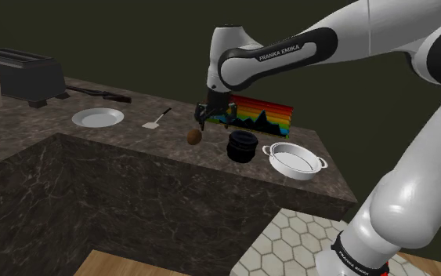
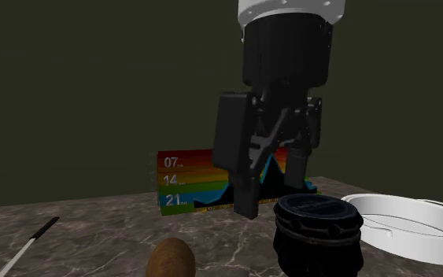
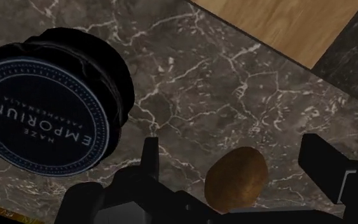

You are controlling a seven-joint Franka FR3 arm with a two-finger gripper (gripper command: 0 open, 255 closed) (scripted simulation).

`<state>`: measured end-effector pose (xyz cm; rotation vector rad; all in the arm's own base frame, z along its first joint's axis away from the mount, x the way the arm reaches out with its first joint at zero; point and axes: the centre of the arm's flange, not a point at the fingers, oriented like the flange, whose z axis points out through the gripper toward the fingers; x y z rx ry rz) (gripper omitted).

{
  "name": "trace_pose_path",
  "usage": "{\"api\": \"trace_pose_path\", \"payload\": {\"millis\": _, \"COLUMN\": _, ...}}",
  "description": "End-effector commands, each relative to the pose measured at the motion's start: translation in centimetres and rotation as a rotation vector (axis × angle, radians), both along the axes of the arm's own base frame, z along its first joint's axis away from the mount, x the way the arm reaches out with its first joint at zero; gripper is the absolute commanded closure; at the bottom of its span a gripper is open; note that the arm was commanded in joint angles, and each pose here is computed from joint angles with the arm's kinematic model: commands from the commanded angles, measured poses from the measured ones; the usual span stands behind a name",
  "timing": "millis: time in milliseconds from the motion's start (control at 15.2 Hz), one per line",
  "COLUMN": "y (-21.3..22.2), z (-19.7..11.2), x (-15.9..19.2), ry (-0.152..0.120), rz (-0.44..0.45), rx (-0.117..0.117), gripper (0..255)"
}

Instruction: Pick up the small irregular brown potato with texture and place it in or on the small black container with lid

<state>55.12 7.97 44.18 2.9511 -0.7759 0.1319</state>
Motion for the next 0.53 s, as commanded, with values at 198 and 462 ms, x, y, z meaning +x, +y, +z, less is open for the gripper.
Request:
{"api": "trace_pose_path", "payload": {"millis": 198, "y": 0.4, "z": -3.7, "x": 5.9, "ry": -0.002, "rz": -0.116, "rx": -0.022, "gripper": 0}}
{"api": "trace_pose_path", "payload": {"millis": 462, "y": 0.1, "z": -6.3, "x": 10.6, "ry": -0.003, "rz": -0.206, "rx": -0.039, "gripper": 0}}
